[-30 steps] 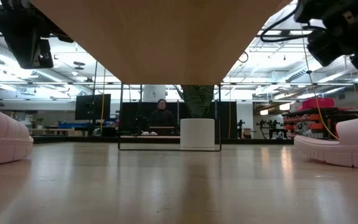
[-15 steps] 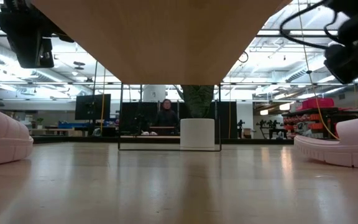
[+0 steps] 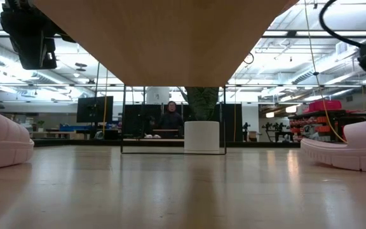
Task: Pick and place slides into the shelf
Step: Put the right pink slide on the shelf
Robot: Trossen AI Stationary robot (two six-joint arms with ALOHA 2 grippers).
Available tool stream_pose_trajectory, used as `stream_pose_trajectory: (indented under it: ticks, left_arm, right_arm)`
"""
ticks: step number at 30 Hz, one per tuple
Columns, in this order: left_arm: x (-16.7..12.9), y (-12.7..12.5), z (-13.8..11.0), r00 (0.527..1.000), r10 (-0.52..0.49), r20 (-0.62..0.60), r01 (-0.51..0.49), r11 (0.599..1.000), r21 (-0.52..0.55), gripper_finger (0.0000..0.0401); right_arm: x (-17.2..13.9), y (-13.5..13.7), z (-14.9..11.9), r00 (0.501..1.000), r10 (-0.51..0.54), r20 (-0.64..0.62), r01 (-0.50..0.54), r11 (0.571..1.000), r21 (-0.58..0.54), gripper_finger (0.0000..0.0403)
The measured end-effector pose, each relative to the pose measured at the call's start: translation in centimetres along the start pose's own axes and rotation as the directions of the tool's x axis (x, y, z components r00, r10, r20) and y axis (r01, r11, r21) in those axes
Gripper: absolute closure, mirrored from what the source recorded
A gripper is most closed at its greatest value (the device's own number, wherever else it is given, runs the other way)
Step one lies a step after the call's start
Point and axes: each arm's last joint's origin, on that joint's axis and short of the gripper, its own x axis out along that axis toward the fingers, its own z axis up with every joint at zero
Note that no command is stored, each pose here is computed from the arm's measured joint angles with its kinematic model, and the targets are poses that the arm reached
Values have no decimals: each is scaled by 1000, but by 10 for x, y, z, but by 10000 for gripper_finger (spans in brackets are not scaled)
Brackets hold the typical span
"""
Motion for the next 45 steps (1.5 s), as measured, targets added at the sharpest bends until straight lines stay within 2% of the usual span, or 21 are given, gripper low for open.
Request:
stream_pose_trajectory:
  ticks: [4,12,20,25,29,35,41,45]
  left_arm:
    - [0,0,0,1000,5,4,-5,1000,1,387]
    - [0,0,0,1000,7,8,-8,1000,27,377]
    - [0,0,0,1000,7,8,-8,1000,28,387]
    - [0,0,1,1000,10,13,-10,1000,29,382]
    - [0,0,1,1000,11,16,-11,999,30,377]
    - [0,1,1,999,34,35,-35,999,32,385]
    - [0,1,2,999,37,37,-38,999,32,387]
    - [0,1,2,999,36,39,-37,999,31,382]
  right_arm:
    - [13,4,-6,1000,-20,24,19,1000,12,89]
    - [39,1,-6,983,-151,101,147,988,37,98]
    - [66,18,-7,996,-56,74,55,998,9,98]
    - [81,21,-6,994,-80,69,78,996,35,112]
    - [83,19,-5,991,-96,96,91,995,51,164]
    - [81,14,-4,982,-122,142,116,992,53,317]
    - [73,13,-4,983,-99,154,93,995,46,339]
    - [56,16,-6,971,-85,222,78,996,41,351]
